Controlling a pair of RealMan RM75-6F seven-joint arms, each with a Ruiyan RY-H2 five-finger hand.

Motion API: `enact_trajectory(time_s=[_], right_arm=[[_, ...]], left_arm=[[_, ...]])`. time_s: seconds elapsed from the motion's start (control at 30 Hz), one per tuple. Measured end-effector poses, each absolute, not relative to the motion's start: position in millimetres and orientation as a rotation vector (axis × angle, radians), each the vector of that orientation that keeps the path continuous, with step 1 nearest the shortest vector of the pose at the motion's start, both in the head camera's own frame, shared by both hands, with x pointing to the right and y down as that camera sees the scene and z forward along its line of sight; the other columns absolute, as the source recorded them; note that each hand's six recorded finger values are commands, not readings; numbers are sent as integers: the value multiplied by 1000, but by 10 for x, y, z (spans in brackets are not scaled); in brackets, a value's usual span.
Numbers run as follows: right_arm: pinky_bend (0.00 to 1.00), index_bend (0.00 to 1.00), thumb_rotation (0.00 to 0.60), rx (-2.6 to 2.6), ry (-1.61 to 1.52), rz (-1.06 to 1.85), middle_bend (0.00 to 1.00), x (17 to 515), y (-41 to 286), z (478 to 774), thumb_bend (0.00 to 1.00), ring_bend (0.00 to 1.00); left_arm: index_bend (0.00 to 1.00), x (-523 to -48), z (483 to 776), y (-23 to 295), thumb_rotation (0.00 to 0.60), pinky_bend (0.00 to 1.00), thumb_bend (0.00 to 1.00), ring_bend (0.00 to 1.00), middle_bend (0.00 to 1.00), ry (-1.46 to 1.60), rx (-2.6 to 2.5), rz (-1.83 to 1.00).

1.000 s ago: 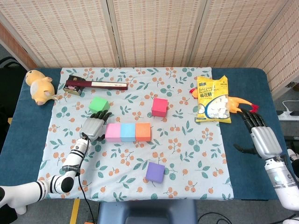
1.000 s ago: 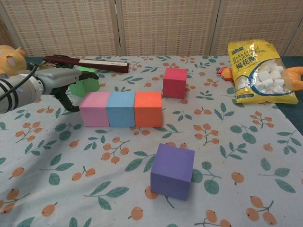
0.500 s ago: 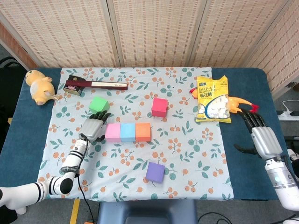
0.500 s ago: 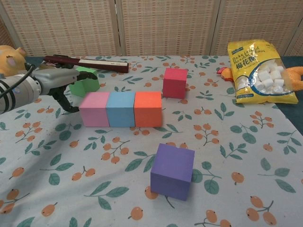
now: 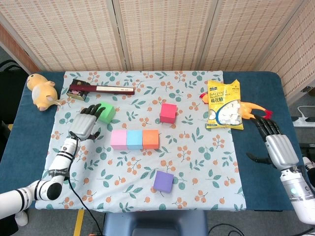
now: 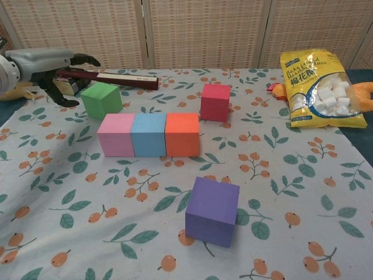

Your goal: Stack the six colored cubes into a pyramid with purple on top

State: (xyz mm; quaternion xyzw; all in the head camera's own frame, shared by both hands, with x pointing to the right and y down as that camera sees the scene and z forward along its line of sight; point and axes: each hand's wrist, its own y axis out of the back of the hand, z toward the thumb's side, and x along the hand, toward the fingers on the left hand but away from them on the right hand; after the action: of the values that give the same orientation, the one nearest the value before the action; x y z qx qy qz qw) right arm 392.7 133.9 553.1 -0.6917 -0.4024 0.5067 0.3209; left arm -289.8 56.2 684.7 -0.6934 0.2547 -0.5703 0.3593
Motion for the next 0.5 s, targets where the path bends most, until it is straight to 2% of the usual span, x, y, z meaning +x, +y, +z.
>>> enact_trajectory(time_s=[0.17, 0.5], right_arm=[[4, 0, 600, -1814, -1054, 1325, 3, 3915, 1357, 5506, 0, 0], [4, 0, 600, -1796, -1055, 1335, 2, 3936, 1366, 5462, 0, 0]], left_arm=[[93, -2946, 6910, 359, 600, 166, 326, 0, 22, 626, -1759, -1498], [13, -3001, 7315, -31, 600, 166, 331, 0, 0, 325, -1562, -1558]])
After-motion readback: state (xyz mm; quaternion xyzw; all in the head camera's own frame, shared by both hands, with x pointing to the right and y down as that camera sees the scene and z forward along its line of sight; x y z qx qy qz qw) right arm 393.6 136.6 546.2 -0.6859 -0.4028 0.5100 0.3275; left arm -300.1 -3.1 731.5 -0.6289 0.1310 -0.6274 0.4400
